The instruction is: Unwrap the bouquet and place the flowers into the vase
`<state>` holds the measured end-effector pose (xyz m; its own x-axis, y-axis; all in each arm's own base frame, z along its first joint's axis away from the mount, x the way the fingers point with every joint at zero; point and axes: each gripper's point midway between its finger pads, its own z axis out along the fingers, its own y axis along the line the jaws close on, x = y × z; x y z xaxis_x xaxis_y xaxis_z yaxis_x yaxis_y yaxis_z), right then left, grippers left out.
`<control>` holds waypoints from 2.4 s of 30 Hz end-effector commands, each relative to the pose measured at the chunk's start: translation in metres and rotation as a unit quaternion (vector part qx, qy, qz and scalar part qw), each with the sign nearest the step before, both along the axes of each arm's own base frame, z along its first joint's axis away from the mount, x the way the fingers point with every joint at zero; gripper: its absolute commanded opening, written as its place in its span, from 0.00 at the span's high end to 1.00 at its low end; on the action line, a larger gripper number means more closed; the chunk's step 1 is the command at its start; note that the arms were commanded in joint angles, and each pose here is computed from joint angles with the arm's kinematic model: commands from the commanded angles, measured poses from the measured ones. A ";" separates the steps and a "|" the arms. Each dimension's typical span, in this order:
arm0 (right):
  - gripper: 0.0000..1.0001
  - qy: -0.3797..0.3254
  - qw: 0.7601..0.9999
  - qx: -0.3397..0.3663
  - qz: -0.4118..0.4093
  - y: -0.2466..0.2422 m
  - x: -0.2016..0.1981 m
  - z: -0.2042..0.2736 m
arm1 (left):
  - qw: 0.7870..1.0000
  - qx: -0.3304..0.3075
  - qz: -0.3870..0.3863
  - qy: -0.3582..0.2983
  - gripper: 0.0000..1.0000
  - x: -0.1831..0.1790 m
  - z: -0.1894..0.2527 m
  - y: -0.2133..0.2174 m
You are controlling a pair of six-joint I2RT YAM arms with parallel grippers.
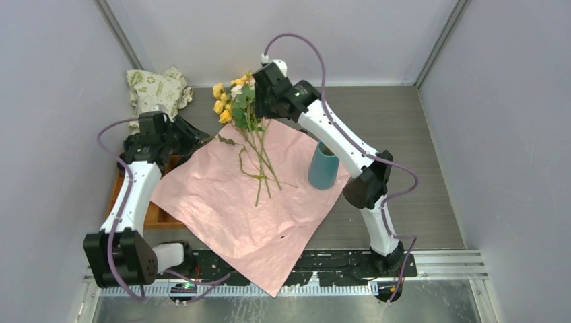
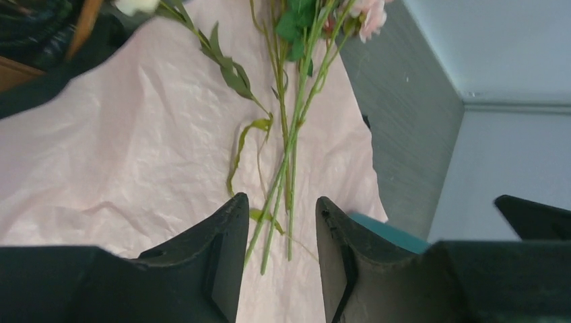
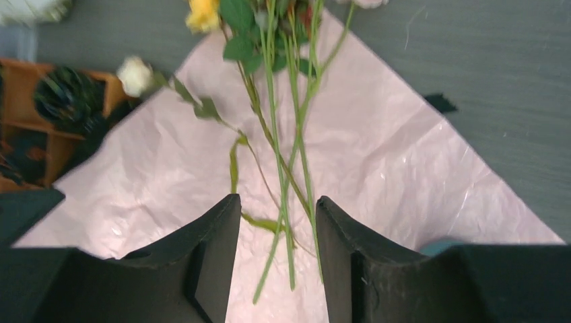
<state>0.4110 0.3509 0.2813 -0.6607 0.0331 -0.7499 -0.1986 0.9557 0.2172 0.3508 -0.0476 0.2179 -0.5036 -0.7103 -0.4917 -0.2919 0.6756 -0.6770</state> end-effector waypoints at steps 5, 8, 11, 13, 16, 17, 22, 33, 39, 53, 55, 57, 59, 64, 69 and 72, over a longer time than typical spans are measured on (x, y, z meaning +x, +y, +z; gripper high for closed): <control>0.34 -0.103 0.993 0.042 -0.031 -0.034 -0.018 0.062 | 0.988 0.017 -0.155 0.006 0.52 0.043 -0.018 -0.075; 0.32 -0.127 0.990 0.036 -0.056 -0.060 -0.027 0.077 | 0.983 0.074 -0.166 0.030 0.50 0.062 -0.026 -0.094; 0.32 -0.140 0.987 0.038 -0.074 -0.080 -0.036 0.083 | 0.982 0.081 -0.159 0.052 0.51 0.090 -0.040 -0.107; 0.32 -0.149 0.984 0.047 -0.080 -0.093 -0.043 0.087 | 0.982 0.094 -0.150 0.072 0.52 0.104 -0.055 -0.109; 0.31 -0.160 0.981 0.055 -0.091 -0.112 -0.053 0.091 | 0.978 0.119 -0.137 0.103 0.54 0.123 -0.080 -0.107; 0.31 -0.163 0.980 0.056 -0.096 -0.120 -0.056 0.092 | 0.977 0.128 -0.132 0.111 0.55 0.129 -0.088 -0.106; 0.31 -0.169 0.977 0.055 -0.118 -0.150 -0.062 0.091 | 0.967 0.182 -0.111 0.137 0.57 0.156 -0.108 -0.098; 0.30 -0.147 0.979 0.060 -0.127 -0.169 -0.057 0.068 | 0.958 0.220 -0.121 0.136 0.57 0.189 -0.117 -0.125; 0.30 -0.124 0.982 0.069 -0.126 -0.171 -0.055 0.051 | 0.953 0.228 -0.121 0.159 0.57 0.187 -0.142 -0.125; 0.31 -0.110 0.979 0.091 -0.142 -0.185 -0.058 0.036 | 0.950 0.233 -0.127 0.161 0.96 0.192 -0.148 -0.130; 0.31 -0.109 0.979 0.092 -0.142 -0.186 -0.059 0.035 | 0.952 0.238 -0.124 0.148 1.00 0.188 -0.132 -0.129; 0.31 -0.108 0.980 0.094 -0.141 -0.185 -0.060 0.034 | 0.955 0.241 -0.120 0.125 1.00 0.185 -0.108 -0.129; 0.31 -0.107 0.980 0.095 -0.141 -0.186 -0.061 0.032 | 0.958 0.240 -0.119 0.099 1.00 0.180 -0.081 -0.131; 0.31 -0.108 0.979 0.099 -0.143 -0.188 -0.064 0.032 | 0.966 0.231 -0.115 0.021 1.00 0.160 -0.013 -0.139; 0.32 -0.121 0.976 0.107 -0.149 -0.196 -0.073 0.038 | 0.967 0.196 -0.142 -0.077 1.00 0.133 0.049 -0.160; 0.32 -0.138 0.971 0.113 -0.161 -0.205 -0.080 0.046 | 0.957 0.175 -0.167 -0.163 1.00 0.114 0.090 -0.179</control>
